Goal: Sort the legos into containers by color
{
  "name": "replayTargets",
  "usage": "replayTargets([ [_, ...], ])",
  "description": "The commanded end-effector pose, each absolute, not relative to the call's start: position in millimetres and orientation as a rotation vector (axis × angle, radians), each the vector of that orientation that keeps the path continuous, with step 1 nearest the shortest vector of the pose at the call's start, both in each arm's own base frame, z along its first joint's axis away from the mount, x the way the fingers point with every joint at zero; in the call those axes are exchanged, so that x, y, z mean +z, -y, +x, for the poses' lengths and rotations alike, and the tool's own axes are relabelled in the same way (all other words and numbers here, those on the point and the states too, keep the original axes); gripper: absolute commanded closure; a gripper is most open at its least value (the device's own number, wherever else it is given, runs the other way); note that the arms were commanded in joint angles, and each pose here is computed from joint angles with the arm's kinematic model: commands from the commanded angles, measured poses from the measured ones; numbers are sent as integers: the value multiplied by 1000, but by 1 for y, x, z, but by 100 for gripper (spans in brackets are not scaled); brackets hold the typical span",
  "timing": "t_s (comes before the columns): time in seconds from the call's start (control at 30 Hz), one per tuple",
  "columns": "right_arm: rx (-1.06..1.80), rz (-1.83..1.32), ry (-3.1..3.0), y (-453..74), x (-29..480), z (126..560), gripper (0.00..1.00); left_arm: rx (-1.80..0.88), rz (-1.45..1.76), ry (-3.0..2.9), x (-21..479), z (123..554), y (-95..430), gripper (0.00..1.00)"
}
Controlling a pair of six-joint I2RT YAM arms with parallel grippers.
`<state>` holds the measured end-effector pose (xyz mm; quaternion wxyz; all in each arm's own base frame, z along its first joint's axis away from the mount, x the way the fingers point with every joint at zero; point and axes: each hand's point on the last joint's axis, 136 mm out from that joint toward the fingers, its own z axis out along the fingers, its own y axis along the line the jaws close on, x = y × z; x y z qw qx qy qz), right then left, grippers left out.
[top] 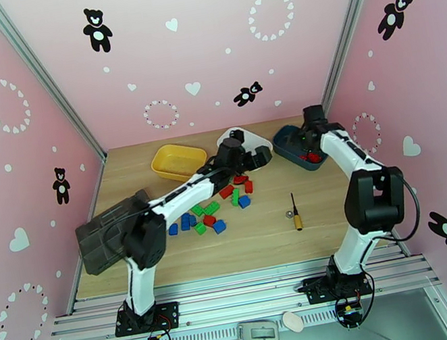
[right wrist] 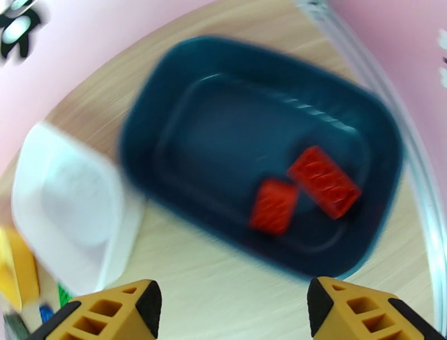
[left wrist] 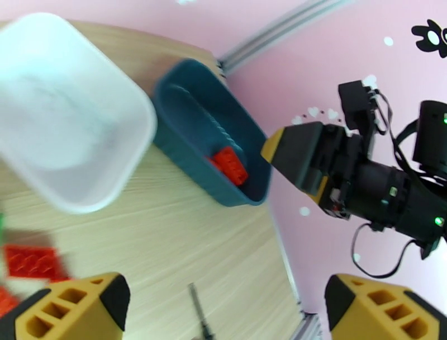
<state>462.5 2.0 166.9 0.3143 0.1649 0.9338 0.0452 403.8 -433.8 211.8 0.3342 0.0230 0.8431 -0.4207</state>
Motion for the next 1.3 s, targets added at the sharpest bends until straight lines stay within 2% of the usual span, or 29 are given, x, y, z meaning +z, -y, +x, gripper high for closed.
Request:
replayTargets([
  [0.0,139,312,-2471,-36,170,446,27,-900,8,-2226,190,406,378,2],
  [0.17,177,180,-2535,-92,145,422,29,-768,-70,-2302,153,384,315,2],
  [0.47,231,43,-2634,-174,91,397,33,-688,-96,-2363,123,341,272,2],
  [0.77,200,32,-2680,-195,63,401,34,-673,-137,-2382,104,319,251,2],
  [1.27,146,25,-2719,-201,36,408,41,-690,-132,-2395,97,320,256,2],
])
